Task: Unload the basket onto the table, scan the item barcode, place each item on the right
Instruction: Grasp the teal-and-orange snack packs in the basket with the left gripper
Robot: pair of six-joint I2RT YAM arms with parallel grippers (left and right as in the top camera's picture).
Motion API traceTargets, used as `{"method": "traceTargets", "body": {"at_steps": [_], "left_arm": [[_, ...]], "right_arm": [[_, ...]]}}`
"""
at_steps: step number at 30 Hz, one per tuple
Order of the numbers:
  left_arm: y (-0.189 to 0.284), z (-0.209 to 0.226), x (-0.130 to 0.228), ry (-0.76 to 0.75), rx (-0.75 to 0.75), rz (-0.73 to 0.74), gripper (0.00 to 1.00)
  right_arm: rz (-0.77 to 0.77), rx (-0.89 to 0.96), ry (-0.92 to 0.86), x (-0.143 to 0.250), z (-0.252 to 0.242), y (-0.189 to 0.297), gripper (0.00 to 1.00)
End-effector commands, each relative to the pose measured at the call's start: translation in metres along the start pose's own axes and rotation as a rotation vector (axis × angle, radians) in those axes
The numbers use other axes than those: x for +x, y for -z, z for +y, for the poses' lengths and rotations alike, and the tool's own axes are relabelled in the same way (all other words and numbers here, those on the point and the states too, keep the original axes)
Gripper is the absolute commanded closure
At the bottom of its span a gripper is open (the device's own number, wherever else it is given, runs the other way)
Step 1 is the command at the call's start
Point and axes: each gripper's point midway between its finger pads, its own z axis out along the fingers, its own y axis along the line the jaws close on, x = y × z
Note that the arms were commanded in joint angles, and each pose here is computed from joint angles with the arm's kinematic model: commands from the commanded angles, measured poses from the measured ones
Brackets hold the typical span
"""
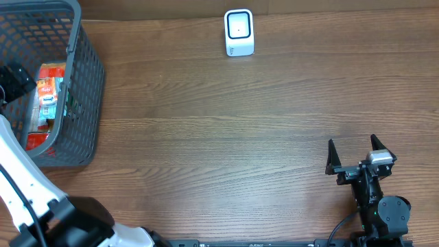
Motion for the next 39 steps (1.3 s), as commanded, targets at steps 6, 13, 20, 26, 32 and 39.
{"method": "traceTargets", "body": {"at_steps": [6,13,20,26,32,39], "left_arm": [[-0.071,-0.026,0.040,-0.093,0.217,0.164,0.00],[-0.107,-0.026,0.067,-0.116,0.238,0.259,0.00],[-0.136,-0.028,0.084,-0.125,0.253,0.304,0.00],[-0.165,-0.034,0.108,-0.142,0.274,0.371,0.00],[-0.191,-0.038,0.133,-0.149,0.293,0.430,0.00],[-0.196,-0.039,0.130,-0.156,0.290,0.413,0.20]], "right_arm": [[-0.002,0.011,0.005,0.002,-0.002,0.000,0.00],[-0.002,0.011,0.005,0.002,-0.002,0.000,0.00],[-0.002,0.011,0.005,0.002,-0.002,0.000,0.00],[-0.002,0.011,0.005,0.002,-0.002,0.000,0.00],[-0.002,0.010,0.005,0.002,-0.002,0.000,0.00],[-0.002,0.011,0.005,0.002,-0.002,0.000,0.00]]}}
